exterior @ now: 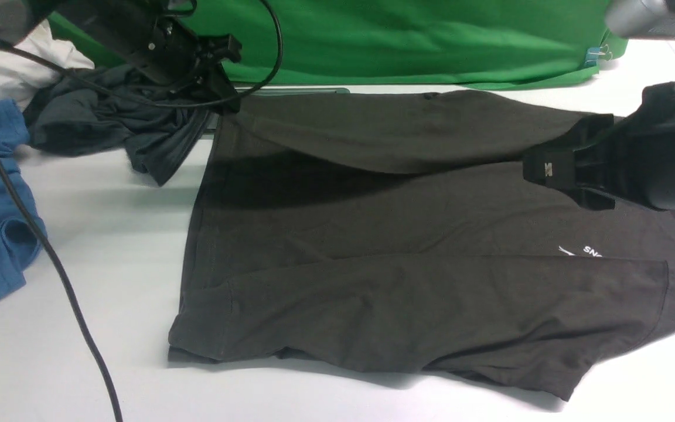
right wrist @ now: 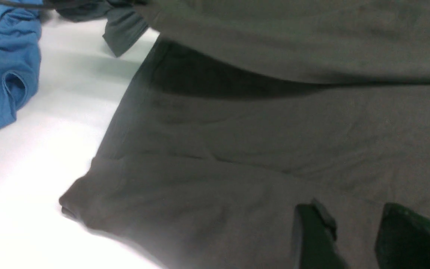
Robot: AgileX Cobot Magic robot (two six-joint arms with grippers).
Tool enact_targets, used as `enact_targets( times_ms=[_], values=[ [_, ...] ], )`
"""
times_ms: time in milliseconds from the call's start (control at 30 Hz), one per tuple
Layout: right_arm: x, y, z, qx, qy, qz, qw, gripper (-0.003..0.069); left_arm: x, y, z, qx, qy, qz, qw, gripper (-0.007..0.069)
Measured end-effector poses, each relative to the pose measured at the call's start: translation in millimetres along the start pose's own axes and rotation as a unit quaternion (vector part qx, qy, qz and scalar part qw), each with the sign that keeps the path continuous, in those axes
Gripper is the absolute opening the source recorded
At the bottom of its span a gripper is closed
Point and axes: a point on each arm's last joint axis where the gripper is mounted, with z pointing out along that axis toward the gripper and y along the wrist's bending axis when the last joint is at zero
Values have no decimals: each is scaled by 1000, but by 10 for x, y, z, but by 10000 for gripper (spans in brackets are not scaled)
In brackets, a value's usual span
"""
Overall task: Fold a long-sleeved shirt on a white desktop.
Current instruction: 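Fold the left side of the black T-shirt inward over its body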
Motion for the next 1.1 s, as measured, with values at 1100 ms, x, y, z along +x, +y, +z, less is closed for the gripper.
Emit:
enact_targets(
  times_ms=[1100],
  values=[
    [17,-5,0,3,9,0,1000,241,351,-81,-57,-28,32,-5,999,67]
  ],
)
